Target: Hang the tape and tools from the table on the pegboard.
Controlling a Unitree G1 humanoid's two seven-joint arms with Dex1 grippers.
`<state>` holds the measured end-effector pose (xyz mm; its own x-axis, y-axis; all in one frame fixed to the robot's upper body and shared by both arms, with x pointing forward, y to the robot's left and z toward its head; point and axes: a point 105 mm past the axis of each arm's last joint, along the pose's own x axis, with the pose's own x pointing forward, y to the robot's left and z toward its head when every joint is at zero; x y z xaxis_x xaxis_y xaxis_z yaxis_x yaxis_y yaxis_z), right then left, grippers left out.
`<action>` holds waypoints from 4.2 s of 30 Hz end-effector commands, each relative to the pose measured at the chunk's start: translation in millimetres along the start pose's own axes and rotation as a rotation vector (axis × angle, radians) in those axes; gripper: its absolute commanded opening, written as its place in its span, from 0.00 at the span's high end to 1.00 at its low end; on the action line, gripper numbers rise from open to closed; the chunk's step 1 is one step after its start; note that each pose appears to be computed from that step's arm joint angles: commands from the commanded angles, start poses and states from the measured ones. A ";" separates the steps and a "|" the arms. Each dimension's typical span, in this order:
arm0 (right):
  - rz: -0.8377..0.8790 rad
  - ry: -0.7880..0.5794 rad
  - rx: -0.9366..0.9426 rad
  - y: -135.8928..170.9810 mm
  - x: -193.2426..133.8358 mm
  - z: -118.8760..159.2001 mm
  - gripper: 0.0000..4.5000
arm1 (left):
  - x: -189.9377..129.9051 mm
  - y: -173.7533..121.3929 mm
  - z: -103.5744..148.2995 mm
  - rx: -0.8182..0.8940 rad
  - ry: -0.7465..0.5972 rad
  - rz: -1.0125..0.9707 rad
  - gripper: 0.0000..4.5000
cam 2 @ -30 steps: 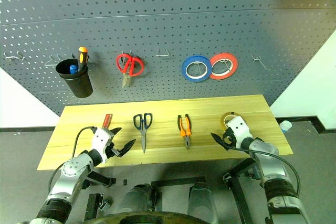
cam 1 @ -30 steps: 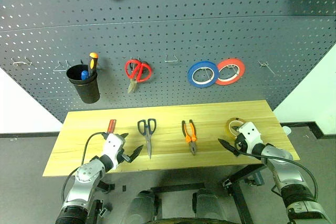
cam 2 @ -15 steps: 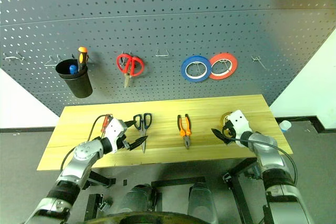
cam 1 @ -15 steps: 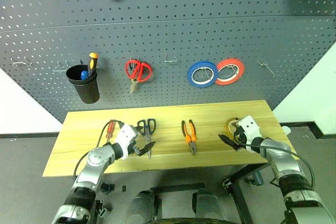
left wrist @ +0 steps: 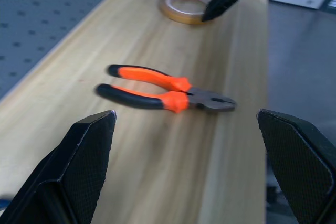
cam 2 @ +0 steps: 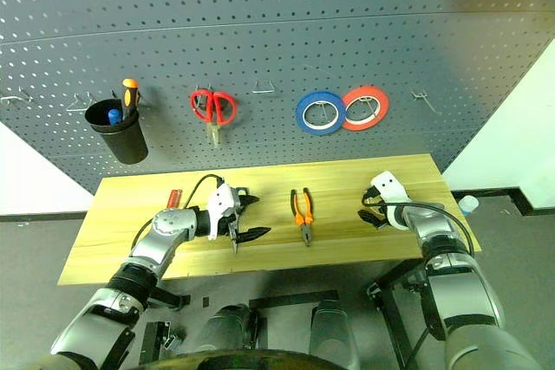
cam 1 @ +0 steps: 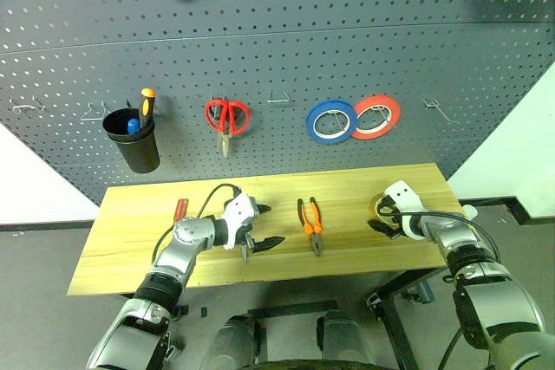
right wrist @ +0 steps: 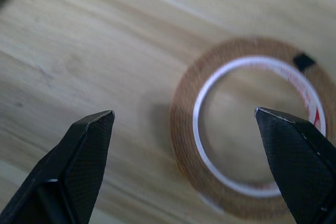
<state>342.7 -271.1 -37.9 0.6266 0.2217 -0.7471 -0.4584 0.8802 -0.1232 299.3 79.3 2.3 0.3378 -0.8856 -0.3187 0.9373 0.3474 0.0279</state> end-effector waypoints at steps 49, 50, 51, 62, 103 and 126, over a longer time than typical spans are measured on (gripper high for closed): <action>0.059 0.100 -0.006 15.3 12.2 10.8 0.89 | -30.0 -25.7 11.2 -0.033 -0.045 0.047 0.00; 0.041 0.080 -0.002 12.1 11.5 13.7 0.89 | -30.4 -24.6 12.1 -0.033 -0.054 0.056 0.00; 0.027 0.061 -0.004 9.3 10.5 16.4 0.89 | -30.8 -23.6 13.1 -0.034 -0.063 0.066 0.00; -0.380 -0.340 -0.510 -3.9 -64.6 54.8 0.89 | -29.1 -5.1 38.4 0.023 -0.220 0.197 0.00; -0.300 -0.615 -0.773 -20.9 -82.4 136.9 0.23 | 2.3 14.6 84.1 0.137 -0.405 0.192 0.00; 0.116 -0.108 0.114 150.0 13.6 90.2 0.01 | -94.8 51.7 -35.3 0.028 0.205 0.202 0.00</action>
<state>334.8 -98.1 -9.9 0.6340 0.4001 -0.6618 -0.5004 0.8647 0.0435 310.5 186.9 -4.7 0.5013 -0.7209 -0.4786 0.8488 0.5172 0.1099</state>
